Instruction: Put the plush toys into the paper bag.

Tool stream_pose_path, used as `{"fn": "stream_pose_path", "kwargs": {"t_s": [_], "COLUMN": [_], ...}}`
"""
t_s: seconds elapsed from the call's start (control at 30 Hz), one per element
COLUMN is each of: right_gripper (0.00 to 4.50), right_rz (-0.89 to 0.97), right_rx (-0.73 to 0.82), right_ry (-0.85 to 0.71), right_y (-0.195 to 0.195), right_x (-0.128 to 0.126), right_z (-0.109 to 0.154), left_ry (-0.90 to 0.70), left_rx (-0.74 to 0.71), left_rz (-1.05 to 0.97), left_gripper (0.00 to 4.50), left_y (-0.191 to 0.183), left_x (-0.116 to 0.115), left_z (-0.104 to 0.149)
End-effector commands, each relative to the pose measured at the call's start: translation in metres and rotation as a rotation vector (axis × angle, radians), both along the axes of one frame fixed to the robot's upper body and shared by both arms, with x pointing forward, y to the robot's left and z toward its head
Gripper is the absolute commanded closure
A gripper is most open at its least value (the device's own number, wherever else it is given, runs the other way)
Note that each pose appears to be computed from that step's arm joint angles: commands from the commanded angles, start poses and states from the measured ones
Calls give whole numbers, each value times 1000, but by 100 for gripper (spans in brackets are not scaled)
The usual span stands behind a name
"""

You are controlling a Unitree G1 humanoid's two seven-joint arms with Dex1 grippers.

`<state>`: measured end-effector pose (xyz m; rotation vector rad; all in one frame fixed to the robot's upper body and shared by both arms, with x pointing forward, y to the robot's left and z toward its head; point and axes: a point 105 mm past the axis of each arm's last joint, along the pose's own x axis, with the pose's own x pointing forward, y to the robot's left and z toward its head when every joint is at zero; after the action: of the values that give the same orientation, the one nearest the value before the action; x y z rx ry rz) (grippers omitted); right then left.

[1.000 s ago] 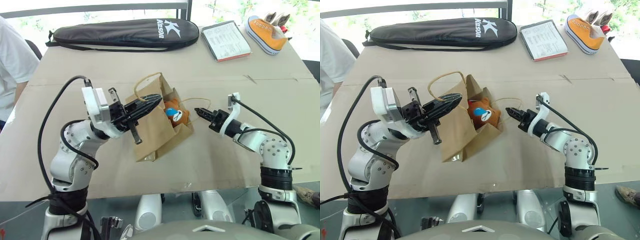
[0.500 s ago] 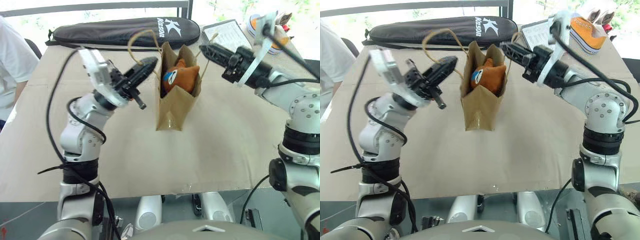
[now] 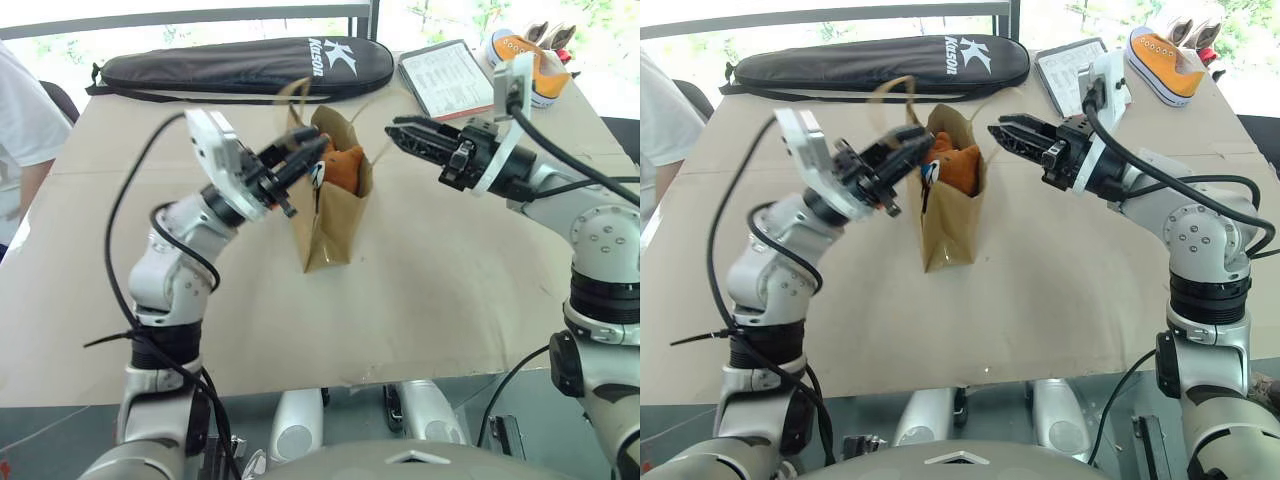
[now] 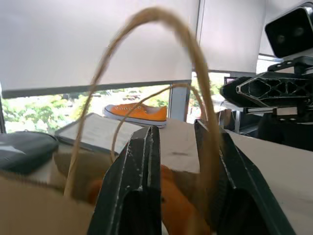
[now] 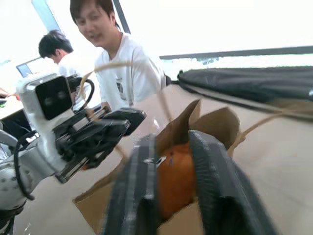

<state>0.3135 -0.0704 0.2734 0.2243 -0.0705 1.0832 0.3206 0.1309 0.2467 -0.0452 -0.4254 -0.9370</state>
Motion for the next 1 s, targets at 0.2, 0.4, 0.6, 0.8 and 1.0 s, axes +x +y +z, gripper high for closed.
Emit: {"fn": "stream_pose_path", "kwargs": {"t_s": [0.2,0.4,0.6,0.8,1.0], "right_gripper": [445,240,111,242,442], "right_rz": [-8,8,-30,-70,48], "right_rx": [-35,-148,-271,-368,-333], "right_ry": [12,36,4,-74,-104], "right_y": [-4,-2,6,26,57], "right_x": [-10,-22,-10,16,11], "right_z": [-15,-45,-69,-87,-89], "left_ry": [14,136,221,367,355], "left_rx": [0,1,69,212,206], "left_rz": [-87,-125,-93,10,97], "left_gripper": [309,111,1,0,0], "left_y": [11,28,45,59,40], "left_x": [-14,-29,-45,-76,-73], "left_z": [-3,-8,-11,-45,-60]}}
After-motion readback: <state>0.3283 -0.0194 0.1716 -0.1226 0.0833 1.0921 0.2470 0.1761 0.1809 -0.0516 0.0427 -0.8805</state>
